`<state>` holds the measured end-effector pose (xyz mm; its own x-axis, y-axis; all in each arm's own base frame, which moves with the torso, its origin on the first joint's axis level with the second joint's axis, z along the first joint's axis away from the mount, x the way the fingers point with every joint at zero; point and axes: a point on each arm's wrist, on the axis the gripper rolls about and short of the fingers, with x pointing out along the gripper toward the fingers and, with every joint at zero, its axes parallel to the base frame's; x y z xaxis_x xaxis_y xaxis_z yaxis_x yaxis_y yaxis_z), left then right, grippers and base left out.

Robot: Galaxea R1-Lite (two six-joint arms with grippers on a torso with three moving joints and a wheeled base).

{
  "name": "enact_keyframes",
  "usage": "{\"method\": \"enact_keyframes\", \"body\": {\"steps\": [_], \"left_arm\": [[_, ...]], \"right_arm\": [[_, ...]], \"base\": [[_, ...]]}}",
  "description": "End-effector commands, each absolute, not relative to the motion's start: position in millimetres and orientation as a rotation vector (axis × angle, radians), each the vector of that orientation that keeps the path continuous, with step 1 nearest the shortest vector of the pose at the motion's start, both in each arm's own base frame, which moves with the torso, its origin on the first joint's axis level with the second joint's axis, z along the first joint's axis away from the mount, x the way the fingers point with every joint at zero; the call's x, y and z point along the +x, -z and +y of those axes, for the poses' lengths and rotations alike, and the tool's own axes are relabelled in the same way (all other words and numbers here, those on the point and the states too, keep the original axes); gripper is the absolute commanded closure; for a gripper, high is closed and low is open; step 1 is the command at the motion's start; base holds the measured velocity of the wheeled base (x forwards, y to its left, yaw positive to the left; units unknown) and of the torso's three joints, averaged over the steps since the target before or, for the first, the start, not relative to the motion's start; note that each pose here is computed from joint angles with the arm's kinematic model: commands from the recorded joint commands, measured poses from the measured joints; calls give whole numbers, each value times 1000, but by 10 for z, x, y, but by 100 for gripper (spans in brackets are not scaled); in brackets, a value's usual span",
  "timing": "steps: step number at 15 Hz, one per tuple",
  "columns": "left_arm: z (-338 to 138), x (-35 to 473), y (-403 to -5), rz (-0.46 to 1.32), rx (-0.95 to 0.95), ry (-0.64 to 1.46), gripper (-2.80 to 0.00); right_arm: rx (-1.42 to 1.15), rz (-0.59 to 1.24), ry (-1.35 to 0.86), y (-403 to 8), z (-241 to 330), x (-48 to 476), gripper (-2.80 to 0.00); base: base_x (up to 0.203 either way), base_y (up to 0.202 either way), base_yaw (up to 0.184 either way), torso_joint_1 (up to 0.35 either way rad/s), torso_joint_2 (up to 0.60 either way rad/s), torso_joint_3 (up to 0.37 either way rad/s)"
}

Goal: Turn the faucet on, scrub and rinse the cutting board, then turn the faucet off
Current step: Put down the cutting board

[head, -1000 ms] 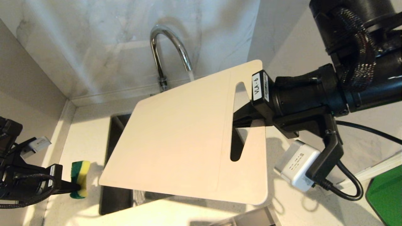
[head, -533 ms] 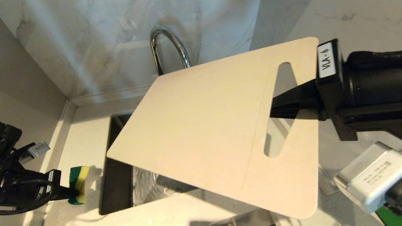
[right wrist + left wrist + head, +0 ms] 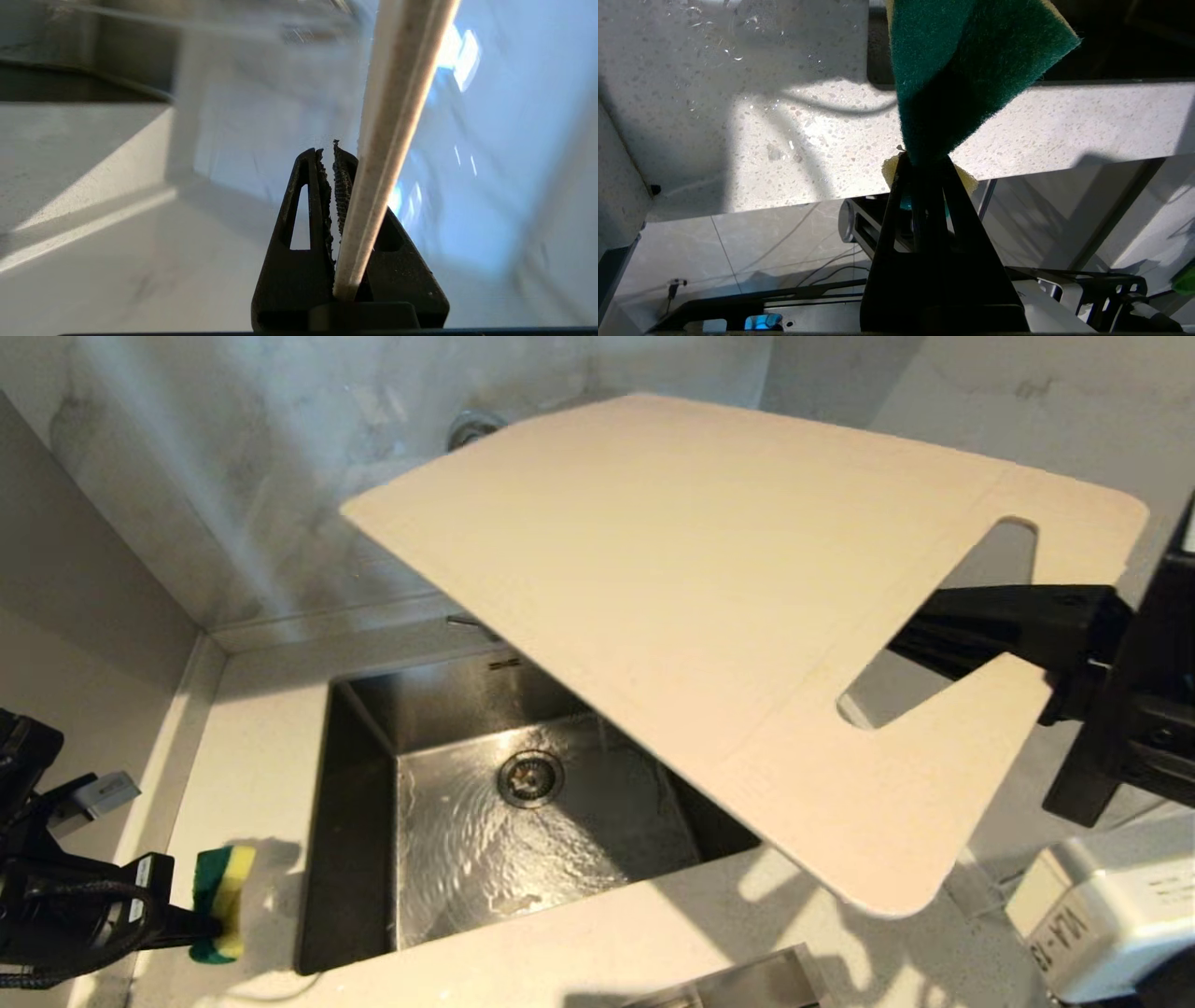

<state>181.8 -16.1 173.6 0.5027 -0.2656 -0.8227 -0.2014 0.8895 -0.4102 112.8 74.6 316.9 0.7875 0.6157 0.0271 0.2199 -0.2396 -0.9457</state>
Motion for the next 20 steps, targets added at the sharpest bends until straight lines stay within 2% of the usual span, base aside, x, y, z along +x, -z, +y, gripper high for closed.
{"method": "enact_keyframes", "body": {"steps": [1,8,15,20], "left_arm": [[-160,1815,-1727,1063,-502,32,0],[-157,1852,-1707,1067,-488,3,0],[-156,1863,-1640,1097,-496,-4,0],[-156,1844,-1608,1109,-499,-2,0]], "right_arm": [[-1773,-665,-355,-3038,643,972,0],[-1668,-552,-335,-2397,651,1020,0],[-1651,-275,-356,-1825,604,1014,0],[-1689,-164,-457,-1576,656,1106,0]], "base": [[0,0,0,0,0,0],[0,0,0,0,0,0],[0,0,0,0,0,0],[0,0,0,0,0,0]]}}
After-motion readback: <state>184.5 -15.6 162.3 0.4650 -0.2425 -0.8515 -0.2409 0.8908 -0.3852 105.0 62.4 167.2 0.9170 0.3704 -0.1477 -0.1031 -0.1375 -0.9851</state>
